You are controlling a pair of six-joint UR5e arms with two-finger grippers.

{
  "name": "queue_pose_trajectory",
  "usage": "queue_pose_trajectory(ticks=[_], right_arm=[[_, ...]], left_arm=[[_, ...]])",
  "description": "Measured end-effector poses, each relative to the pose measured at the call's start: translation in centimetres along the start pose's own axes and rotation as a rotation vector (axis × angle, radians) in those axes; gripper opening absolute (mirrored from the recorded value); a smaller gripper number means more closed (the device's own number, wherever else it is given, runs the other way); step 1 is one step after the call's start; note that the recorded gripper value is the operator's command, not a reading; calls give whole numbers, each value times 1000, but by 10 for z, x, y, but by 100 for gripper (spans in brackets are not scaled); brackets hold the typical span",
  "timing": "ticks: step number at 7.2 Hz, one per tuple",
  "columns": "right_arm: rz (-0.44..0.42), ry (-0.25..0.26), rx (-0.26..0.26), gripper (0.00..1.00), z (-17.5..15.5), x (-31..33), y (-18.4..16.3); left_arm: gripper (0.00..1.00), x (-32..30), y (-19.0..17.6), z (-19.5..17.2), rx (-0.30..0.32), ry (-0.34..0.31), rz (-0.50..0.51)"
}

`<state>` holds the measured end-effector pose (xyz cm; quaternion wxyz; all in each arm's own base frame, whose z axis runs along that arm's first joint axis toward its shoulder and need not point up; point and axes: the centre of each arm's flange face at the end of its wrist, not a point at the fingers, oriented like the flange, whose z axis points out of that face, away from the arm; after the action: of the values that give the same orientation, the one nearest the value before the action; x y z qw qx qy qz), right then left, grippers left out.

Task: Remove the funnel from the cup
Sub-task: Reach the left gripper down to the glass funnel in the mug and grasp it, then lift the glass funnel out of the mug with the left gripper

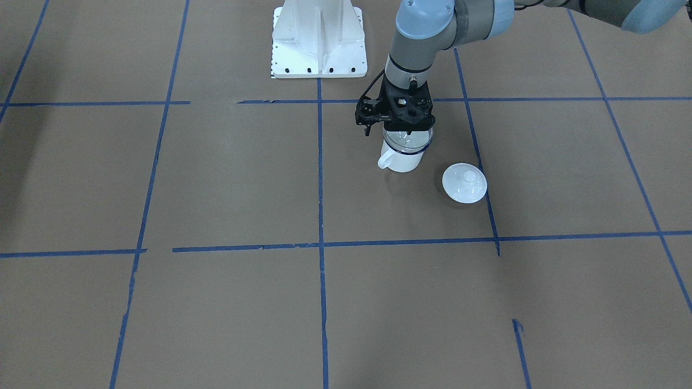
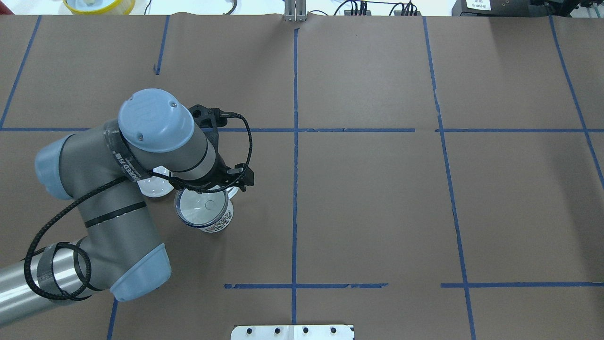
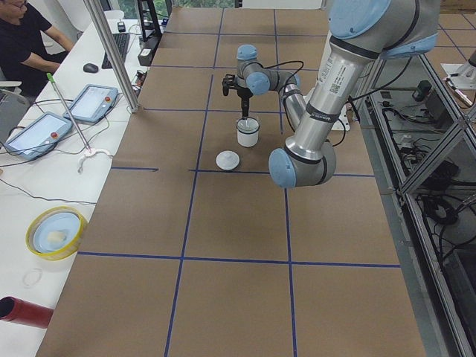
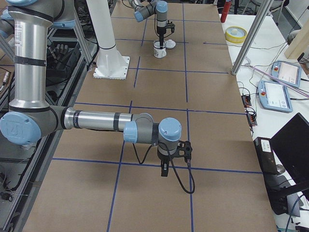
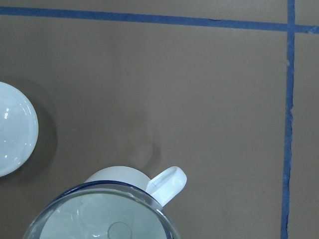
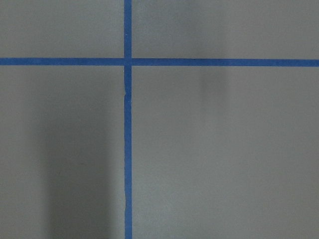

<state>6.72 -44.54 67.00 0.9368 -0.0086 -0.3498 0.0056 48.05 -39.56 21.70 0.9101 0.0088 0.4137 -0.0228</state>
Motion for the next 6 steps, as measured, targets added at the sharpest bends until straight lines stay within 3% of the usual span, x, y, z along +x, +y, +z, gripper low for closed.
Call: queue_pose_trajectory(ticks=[2, 3, 6], right_arm=[[0, 0, 0, 100, 0, 0, 0], [0, 0, 0, 100, 0, 0, 0], [0, 0, 0, 100, 0, 0, 0]], left_arm=[[13, 2, 4, 9, -10, -9, -3], [0, 1, 3, 13, -12, -15, -19], [0, 0, 6, 3, -6, -9, -46]])
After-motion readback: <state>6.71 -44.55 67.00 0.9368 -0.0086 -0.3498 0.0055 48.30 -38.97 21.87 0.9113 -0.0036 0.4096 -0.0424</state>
